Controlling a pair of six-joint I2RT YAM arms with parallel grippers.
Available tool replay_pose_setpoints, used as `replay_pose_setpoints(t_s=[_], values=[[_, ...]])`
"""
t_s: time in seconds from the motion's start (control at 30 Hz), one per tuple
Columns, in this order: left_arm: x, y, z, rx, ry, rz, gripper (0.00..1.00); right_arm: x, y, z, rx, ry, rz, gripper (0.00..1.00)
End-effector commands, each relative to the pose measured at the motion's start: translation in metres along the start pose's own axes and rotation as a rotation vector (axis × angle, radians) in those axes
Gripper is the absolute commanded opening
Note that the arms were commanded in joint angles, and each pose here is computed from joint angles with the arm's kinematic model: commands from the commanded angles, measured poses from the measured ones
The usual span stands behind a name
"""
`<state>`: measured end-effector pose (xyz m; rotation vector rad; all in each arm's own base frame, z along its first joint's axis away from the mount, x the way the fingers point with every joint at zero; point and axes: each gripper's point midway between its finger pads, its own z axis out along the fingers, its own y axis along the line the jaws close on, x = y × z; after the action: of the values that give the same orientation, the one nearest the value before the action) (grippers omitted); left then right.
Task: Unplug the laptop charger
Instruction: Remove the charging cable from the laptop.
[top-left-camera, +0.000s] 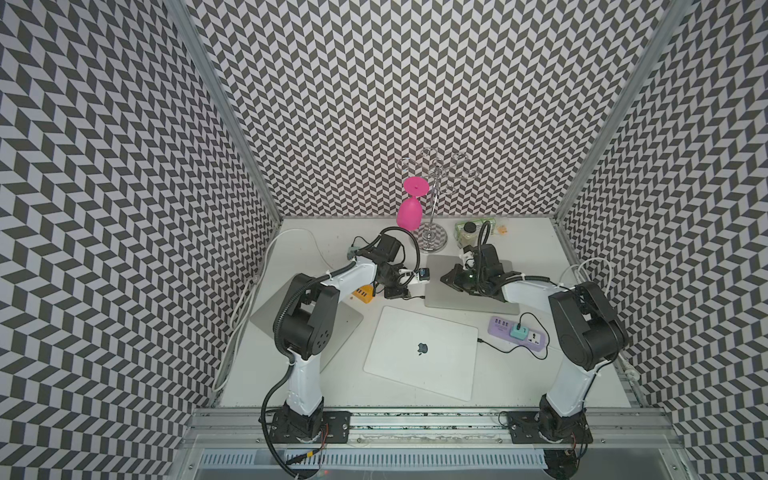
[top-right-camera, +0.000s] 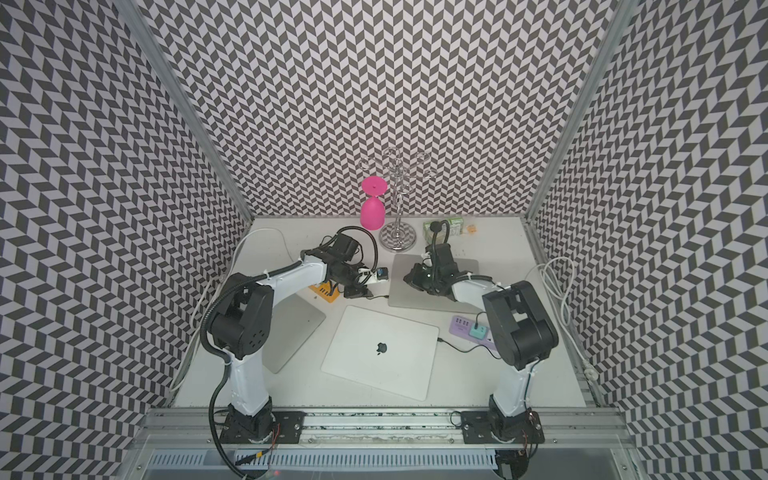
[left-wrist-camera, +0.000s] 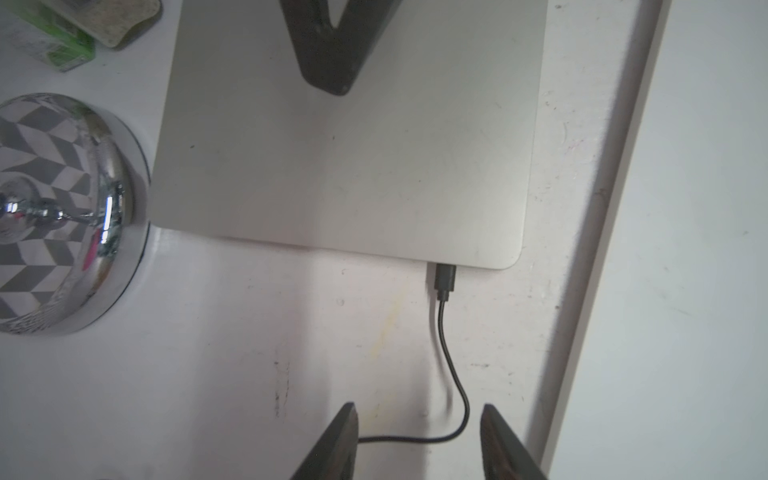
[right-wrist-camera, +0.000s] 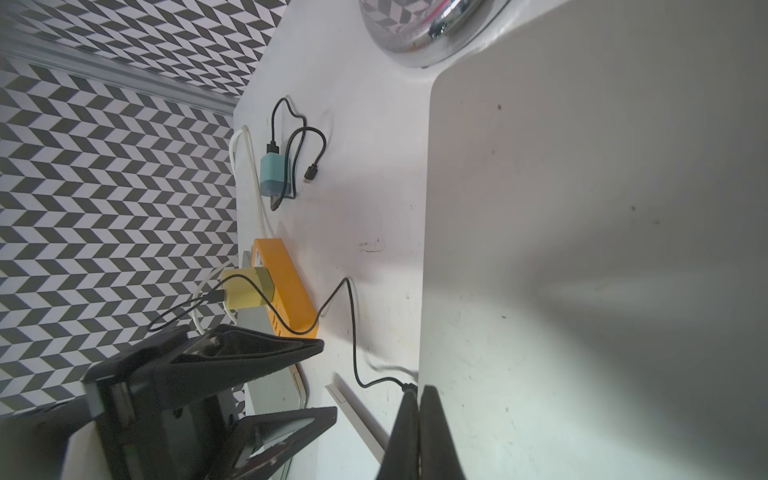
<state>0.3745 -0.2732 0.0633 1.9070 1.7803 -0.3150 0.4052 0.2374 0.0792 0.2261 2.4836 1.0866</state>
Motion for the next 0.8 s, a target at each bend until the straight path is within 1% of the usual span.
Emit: replay_pose_setpoints(t_s=[0.0, 0.13, 0.27, 0.37, 0.63, 0.77], values=[[-0.009, -0.003, 0.01, 0.03, 0.01, 0.032, 0.48, 0.008, -0.011, 0.003, -0.007, 0.026, 0.001, 0.0], [-0.007, -0.001, 0.024, 0.045, 0.041, 0.018, 0.46, 0.013, -0.016, 0.001, -0.012, 0.036, 0.005, 0.0], [-0.005, 0.0, 0.033, 0.056, 0.047, 0.024, 0.45, 0.021, -0.02, 0.0, -0.023, 0.048, 0.023, 0.0], [-0.005, 0.0, 0.038, 0.072, 0.047, 0.019, 0.42, 0.029, -0.025, 0.001, -0.03, 0.064, 0.038, 0.0], [-0.009, -0.007, 0.044, 0.105, 0.025, 0.033, 0.36, 0.036, -0.032, 0.004, -0.025, 0.083, 0.046, 0.0], [-0.011, -0.009, 0.043, 0.111, 0.012, 0.047, 0.35, 0.038, -0.034, 0.005, -0.029, 0.09, 0.052, 0.0]])
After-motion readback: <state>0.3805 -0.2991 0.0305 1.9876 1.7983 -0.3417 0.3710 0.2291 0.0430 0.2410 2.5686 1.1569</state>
